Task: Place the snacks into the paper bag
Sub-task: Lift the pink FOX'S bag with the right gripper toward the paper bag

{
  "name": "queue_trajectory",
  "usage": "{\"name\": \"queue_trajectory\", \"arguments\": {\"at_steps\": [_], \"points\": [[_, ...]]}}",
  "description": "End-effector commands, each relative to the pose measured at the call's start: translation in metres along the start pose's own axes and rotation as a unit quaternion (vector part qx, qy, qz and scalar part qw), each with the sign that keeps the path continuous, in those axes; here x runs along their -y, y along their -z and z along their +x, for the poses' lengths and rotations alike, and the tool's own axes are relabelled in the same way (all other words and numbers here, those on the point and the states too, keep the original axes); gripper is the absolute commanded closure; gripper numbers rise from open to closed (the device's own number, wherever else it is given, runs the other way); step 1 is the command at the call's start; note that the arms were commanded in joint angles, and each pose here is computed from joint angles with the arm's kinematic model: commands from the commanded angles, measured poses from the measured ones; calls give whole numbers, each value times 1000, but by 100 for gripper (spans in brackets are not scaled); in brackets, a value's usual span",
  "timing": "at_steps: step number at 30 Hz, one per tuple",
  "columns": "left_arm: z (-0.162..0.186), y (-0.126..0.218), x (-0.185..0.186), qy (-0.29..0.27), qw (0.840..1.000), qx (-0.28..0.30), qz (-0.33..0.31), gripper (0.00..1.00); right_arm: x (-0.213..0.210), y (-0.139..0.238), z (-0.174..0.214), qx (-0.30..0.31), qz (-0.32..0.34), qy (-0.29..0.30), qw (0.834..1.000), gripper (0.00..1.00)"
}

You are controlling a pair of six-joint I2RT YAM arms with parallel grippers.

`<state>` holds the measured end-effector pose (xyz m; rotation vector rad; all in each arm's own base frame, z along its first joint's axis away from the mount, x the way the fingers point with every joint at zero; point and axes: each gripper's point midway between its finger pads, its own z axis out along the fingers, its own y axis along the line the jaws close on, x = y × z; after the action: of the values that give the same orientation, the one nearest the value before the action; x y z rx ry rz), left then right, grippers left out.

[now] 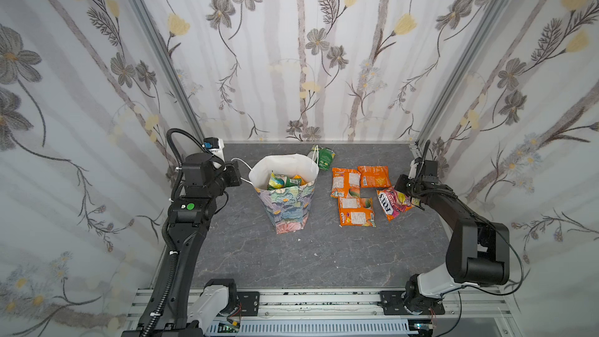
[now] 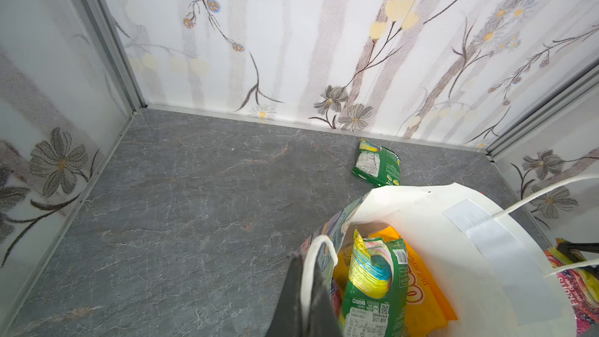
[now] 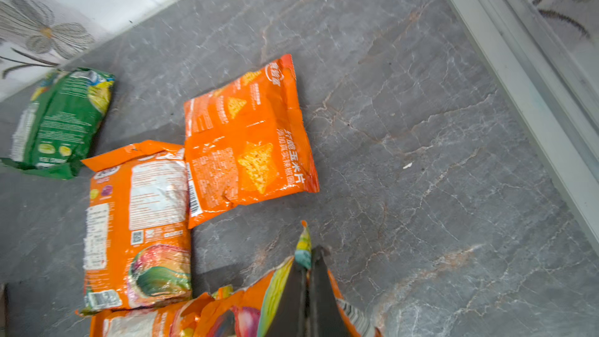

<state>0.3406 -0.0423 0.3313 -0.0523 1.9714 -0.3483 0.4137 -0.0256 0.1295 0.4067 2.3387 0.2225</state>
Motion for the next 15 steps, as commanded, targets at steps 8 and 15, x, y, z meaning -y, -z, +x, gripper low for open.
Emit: {"name": "queue_trajectory", "arguments": {"at_steps": [8, 15], "points": [[-20, 5, 18, -21, 998, 26, 43, 100, -73, 83, -51, 119, -109, 62, 985, 100], [-17, 4, 17, -21, 999, 23, 43, 100, -125, 142, -74, 178, -188, 97, 961, 100]]}}
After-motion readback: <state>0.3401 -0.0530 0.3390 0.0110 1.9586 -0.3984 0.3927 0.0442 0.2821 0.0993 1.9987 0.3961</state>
